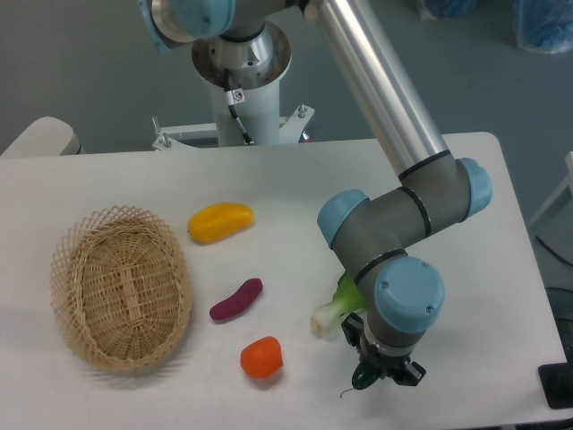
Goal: Place the cucumber in the basket
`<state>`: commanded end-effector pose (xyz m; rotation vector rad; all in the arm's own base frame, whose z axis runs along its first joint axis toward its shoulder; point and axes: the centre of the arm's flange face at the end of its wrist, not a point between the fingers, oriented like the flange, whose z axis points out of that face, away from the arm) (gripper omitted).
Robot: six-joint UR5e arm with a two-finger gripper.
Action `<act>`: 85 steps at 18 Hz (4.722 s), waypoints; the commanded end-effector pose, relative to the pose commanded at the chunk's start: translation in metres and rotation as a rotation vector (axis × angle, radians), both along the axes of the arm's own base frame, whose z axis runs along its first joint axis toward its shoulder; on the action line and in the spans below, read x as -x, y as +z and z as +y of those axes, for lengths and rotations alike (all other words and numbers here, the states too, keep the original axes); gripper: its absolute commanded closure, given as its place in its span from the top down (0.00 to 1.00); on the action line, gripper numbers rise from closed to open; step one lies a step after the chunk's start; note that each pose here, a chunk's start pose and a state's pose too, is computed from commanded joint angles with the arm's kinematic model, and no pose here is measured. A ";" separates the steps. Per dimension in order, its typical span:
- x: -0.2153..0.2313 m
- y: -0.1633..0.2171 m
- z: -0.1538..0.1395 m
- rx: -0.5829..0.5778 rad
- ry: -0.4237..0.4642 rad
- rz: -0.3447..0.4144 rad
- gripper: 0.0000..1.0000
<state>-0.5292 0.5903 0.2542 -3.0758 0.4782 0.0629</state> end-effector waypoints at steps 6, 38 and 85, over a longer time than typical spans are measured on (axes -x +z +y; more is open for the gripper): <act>-0.006 0.001 0.004 -0.005 0.000 -0.006 0.33; -0.394 0.047 0.065 0.014 -0.035 -0.103 0.33; -0.025 0.018 -0.019 -0.016 -0.047 -0.006 1.00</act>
